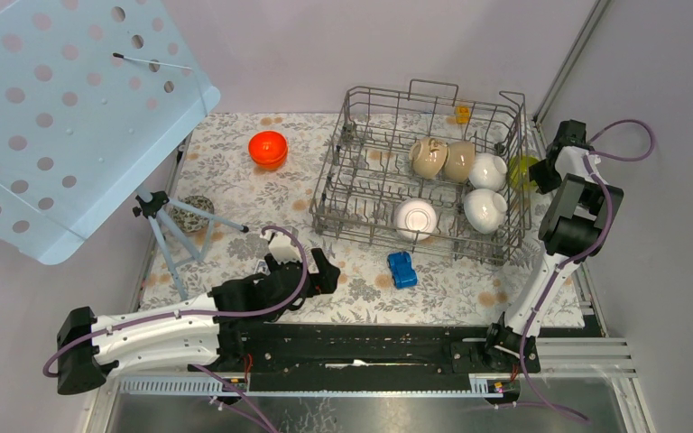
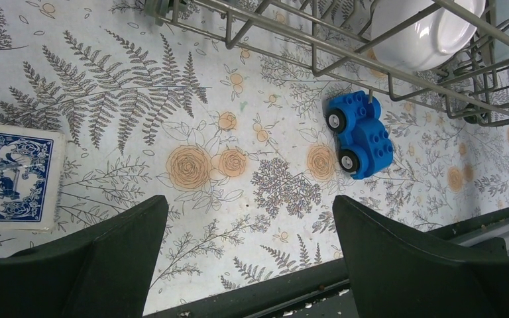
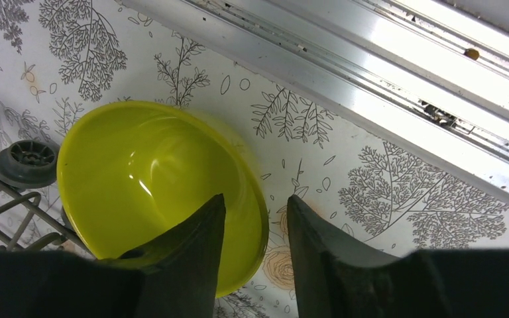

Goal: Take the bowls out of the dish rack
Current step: Place the bowl at the center of the board, then adjust the dish rack at the center of the board, then pick up the bowl from the dish rack.

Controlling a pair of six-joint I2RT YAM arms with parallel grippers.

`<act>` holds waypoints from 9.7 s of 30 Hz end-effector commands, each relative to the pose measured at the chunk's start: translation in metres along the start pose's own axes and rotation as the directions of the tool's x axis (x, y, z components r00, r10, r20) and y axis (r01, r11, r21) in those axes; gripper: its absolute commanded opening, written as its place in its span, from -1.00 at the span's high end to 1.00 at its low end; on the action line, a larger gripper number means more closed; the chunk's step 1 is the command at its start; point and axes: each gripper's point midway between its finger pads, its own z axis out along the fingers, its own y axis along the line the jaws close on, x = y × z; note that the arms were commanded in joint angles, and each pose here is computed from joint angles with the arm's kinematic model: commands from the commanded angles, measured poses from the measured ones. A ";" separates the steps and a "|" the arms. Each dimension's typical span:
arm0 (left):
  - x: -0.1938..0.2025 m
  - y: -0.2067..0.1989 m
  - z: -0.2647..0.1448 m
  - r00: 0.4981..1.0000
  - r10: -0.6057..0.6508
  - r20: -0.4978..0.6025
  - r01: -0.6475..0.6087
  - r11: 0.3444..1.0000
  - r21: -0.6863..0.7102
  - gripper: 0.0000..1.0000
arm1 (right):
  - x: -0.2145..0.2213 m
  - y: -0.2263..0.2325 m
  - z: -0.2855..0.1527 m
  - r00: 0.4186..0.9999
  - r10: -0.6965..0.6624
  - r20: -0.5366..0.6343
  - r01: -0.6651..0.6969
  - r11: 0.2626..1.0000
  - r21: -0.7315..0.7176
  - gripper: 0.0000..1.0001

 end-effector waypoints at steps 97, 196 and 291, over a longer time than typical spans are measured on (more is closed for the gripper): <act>-0.192 0.085 0.117 0.996 0.087 0.001 -0.073 0.843 -0.533 0.95 | 0.128 -0.010 -0.383 0.842 -0.264 0.470 0.522 0.619 -0.587 -0.99; -0.127 0.045 0.018 0.995 0.035 0.092 -0.009 0.963 -0.268 -0.88 | 0.287 0.185 -0.219 0.832 -0.491 0.260 0.508 0.482 -0.714 -0.99; -0.079 0.061 0.054 0.999 -0.010 -0.048 -0.006 0.948 -0.319 -0.76 | 0.300 0.215 -0.314 0.868 -0.491 0.068 0.013 -0.114 -0.993 1.00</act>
